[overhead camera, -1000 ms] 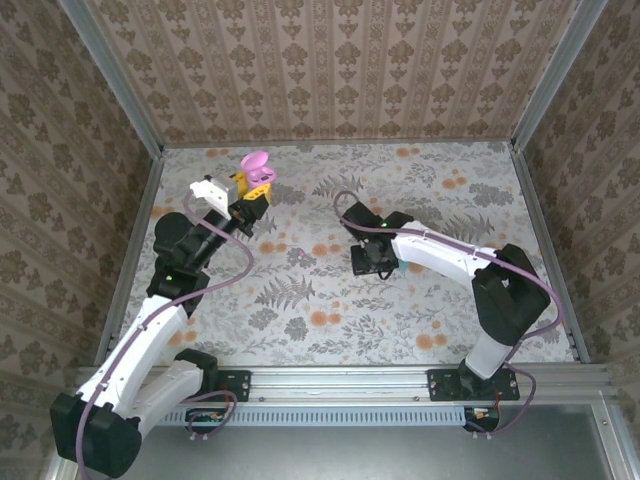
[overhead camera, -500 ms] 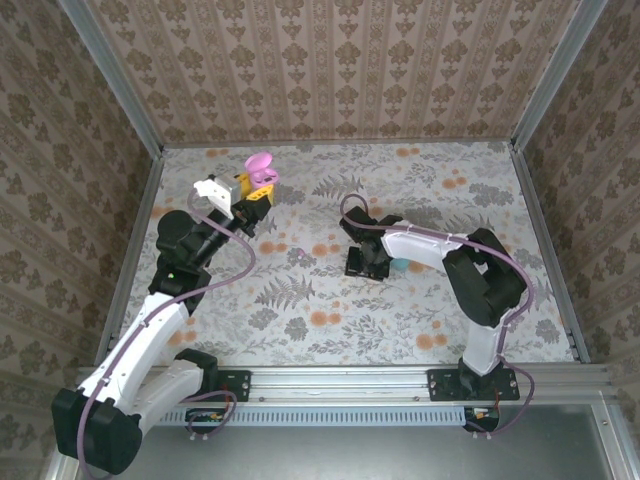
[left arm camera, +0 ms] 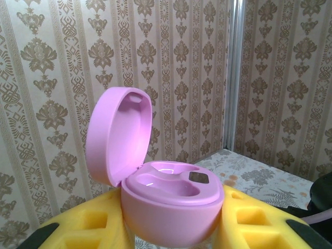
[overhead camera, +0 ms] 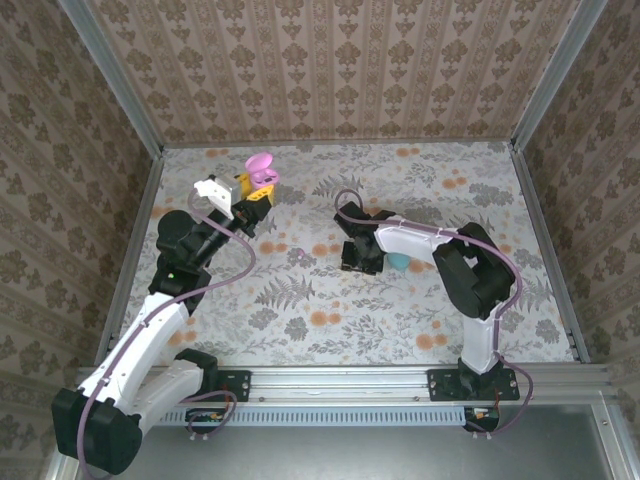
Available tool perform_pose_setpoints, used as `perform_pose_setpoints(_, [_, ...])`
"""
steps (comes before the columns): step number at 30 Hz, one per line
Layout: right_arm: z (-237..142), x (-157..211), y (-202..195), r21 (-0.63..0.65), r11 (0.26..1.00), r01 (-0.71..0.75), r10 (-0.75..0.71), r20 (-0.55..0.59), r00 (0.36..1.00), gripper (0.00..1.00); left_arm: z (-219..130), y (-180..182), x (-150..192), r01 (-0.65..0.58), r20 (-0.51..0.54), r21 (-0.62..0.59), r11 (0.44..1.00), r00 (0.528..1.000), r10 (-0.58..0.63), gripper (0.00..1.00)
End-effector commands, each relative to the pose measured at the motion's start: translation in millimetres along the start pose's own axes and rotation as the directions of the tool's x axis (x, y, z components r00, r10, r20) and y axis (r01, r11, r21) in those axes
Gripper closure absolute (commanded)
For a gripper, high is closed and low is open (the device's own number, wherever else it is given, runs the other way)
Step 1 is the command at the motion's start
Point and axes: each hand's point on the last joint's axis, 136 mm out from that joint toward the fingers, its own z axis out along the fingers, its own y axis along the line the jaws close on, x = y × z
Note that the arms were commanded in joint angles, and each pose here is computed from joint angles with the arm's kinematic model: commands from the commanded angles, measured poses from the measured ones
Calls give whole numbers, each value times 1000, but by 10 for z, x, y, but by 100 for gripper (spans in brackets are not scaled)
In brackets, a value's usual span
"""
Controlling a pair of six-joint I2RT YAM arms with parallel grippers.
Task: Insert the wireless bluetooth earbuds into the charging case
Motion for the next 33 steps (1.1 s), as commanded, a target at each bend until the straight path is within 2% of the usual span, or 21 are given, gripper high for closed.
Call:
perform_pose_setpoints(1, [1,-46,-91,63,998,24,-24,2,1000,59,-6,-3,-42,-13,15,7,1000,1000,13,66])
perform_pose_setpoints(10, [-49,-66,-213,136,989,62,-63,8,998,60,-7,0,-52,-11,19,6,1000,1000,11,66])
perform_pose_setpoints(16, [-21,-91,-88,81,995,52,-53,5,999,63,-7,0,-45,-12,18,6,1000,1000,12,66])
perform_pose_setpoints(33, [-6,-136,-59,100,992,78,-78,-2,997,68,-15,6,-40,-14,18,1,1000,1000,14,66])
